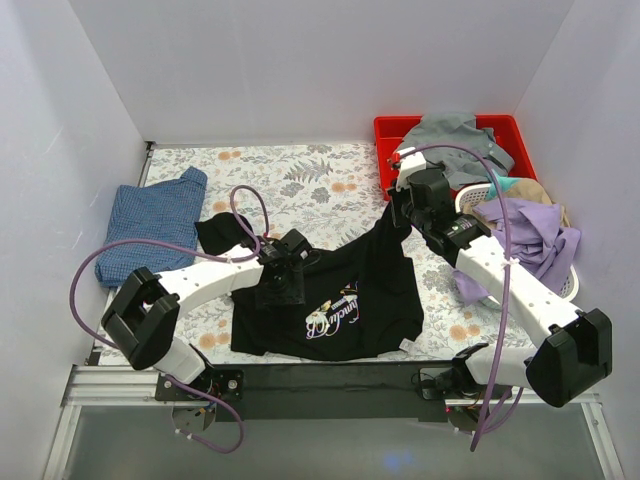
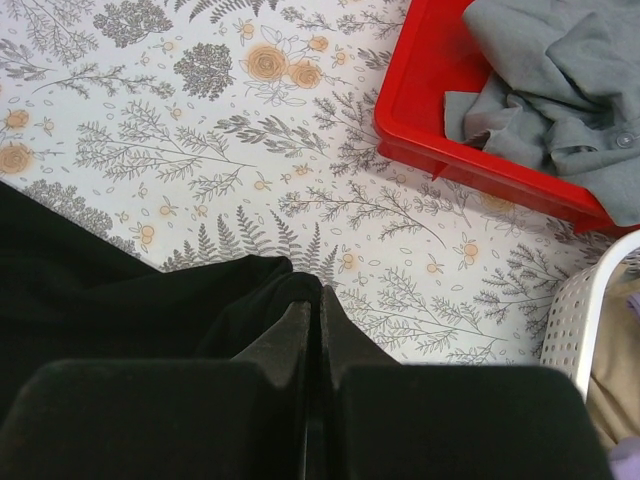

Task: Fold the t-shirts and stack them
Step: Flatten the tshirt out

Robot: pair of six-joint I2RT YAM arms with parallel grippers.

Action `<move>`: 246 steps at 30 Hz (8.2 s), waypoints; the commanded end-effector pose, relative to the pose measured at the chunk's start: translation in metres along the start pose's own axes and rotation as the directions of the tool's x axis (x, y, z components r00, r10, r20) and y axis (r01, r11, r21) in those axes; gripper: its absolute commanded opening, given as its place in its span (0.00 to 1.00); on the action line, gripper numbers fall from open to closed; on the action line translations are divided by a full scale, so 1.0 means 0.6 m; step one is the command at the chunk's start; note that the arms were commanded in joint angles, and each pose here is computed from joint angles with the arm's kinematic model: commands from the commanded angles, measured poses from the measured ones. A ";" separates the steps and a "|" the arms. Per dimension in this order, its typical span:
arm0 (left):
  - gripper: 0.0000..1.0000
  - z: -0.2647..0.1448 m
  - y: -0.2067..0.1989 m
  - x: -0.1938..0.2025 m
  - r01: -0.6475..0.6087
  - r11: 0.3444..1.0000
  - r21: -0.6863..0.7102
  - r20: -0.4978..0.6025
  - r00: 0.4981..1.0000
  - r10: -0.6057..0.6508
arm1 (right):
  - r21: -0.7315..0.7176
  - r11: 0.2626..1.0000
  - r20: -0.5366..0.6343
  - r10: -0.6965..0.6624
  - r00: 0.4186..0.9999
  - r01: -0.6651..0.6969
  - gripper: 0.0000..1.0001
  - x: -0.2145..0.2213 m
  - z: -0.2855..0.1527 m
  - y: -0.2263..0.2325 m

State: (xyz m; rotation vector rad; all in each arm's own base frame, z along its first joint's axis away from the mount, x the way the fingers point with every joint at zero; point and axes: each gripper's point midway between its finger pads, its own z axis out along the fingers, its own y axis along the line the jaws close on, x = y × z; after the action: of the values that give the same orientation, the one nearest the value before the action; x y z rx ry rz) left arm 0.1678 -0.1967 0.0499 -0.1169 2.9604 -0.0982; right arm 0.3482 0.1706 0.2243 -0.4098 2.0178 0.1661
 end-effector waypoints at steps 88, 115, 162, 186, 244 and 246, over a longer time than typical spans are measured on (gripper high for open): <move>0.00 -1.000 0.054 0.068 -0.828 0.150 0.540 0.780 0.425 -0.459 | -0.216 0.956 0.840 0.077 0.537 0.200 0.01 -0.415 -0.671 -0.010; 0.00 -0.813 0.121 -0.176 -0.335 0.742 0.581 0.810 0.143 -0.569 | -0.071 0.996 0.512 -0.004 0.859 0.047 0.01 -0.328 -0.307 -0.024; 0.82 -0.169 0.372 -0.807 0.562 0.823 -0.090 0.909 0.384 -0.163 | -0.019 1.000 0.056 0.001 0.998 0.000 0.68 -0.180 0.410 -0.074; 0.86 -0.025 0.062 -0.330 0.229 0.931 0.284 0.386 0.862 -0.330 | -0.103 0.973 -0.496 0.130 0.858 -0.207 0.55 0.205 0.013 0.064; 0.36 -0.042 0.164 0.029 0.395 0.916 -0.069 -0.074 0.914 -0.399 | 0.621 0.756 -0.496 0.582 0.644 -0.204 0.13 0.363 -0.303 -0.085; 0.36 -0.041 0.155 0.015 0.381 0.924 -0.029 -0.048 0.923 -0.382 | 0.604 0.756 -0.425 0.574 0.700 -0.253 0.25 0.314 -0.285 -0.091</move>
State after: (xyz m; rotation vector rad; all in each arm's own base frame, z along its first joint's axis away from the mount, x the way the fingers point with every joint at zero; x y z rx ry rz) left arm 0.1552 -0.0955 0.0639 -0.6855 2.9268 -0.0603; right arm 0.1265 0.0343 0.1073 0.3985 2.7663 -0.2421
